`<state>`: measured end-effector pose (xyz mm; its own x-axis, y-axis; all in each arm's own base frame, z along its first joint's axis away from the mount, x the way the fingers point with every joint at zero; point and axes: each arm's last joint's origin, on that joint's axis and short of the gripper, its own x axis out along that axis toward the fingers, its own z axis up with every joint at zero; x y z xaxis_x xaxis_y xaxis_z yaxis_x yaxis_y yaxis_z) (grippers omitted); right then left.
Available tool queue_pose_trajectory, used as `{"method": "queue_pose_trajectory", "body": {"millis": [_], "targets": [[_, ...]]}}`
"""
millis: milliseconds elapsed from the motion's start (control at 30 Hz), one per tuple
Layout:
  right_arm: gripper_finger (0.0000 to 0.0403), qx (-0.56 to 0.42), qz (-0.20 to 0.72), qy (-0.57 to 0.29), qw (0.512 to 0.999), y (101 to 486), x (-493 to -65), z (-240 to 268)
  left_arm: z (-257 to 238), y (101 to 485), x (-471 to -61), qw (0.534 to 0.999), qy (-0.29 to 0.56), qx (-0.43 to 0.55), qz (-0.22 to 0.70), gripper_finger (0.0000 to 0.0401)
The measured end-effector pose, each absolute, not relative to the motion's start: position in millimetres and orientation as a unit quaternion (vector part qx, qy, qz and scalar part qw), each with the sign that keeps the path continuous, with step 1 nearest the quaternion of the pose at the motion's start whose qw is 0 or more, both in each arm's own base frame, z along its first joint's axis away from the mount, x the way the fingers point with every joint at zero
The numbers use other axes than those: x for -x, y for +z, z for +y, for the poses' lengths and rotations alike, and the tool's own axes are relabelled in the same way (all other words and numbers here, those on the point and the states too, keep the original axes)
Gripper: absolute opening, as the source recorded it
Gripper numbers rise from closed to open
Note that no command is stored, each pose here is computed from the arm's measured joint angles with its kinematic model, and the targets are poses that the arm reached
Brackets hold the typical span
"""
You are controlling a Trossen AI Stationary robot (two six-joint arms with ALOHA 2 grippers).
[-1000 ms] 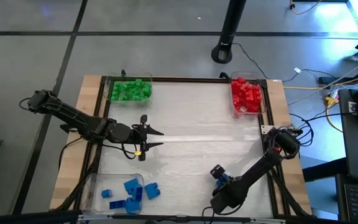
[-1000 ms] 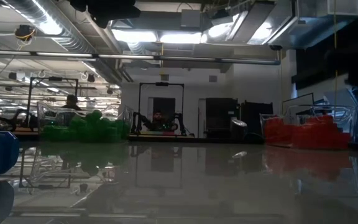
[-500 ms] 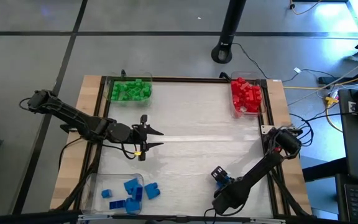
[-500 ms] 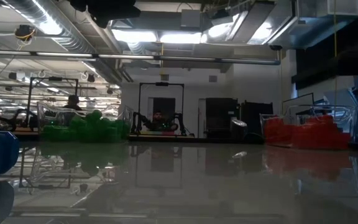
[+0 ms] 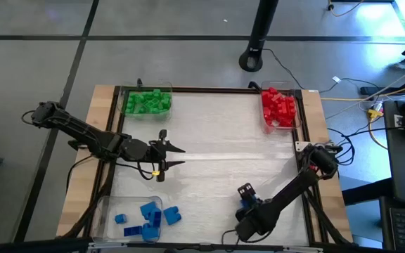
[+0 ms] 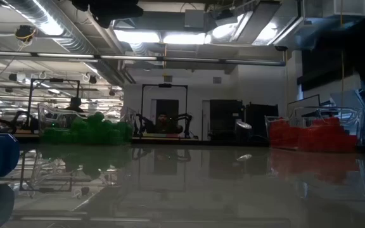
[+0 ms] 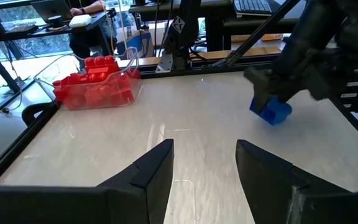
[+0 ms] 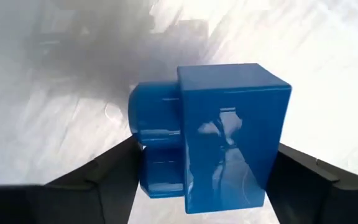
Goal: Sort blocks
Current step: Put the blue game piece into the bottom transparent bin
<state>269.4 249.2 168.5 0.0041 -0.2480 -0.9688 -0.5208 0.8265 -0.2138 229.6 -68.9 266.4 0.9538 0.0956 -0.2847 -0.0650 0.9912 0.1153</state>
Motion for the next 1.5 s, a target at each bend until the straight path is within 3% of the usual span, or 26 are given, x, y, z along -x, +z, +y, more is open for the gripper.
{"method": "queue_pose_trajectory", "body": {"millis": [133,400,733,1167,1500], "targets": [[0.0271,0.27,0.672,0.1,0.682,188,-281,254,-68,270,-227,0.988,0.04,-0.046,0.14,0.0164],[0.0284,0.258,0.606,0.044,0.751,234,-318,242,-71,298,-199,0.997,0.012,-0.021,0.076,0.0164],[0.0275,0.253,0.428,0.038,0.867,275,-385,218,-53,342,-141,0.998,-0.01,0.036,-0.045,0.0164],[0.028,0.223,0.151,0.096,0.958,265,-479,192,-40,344,-118,0.998,0.015,0.051,-0.04,0.0164],[0.0283,0.175,-0.003,0.137,0.975,231,-514,187,-41,343,-119,0.998,0.015,0.048,-0.036,0.0164]]}}
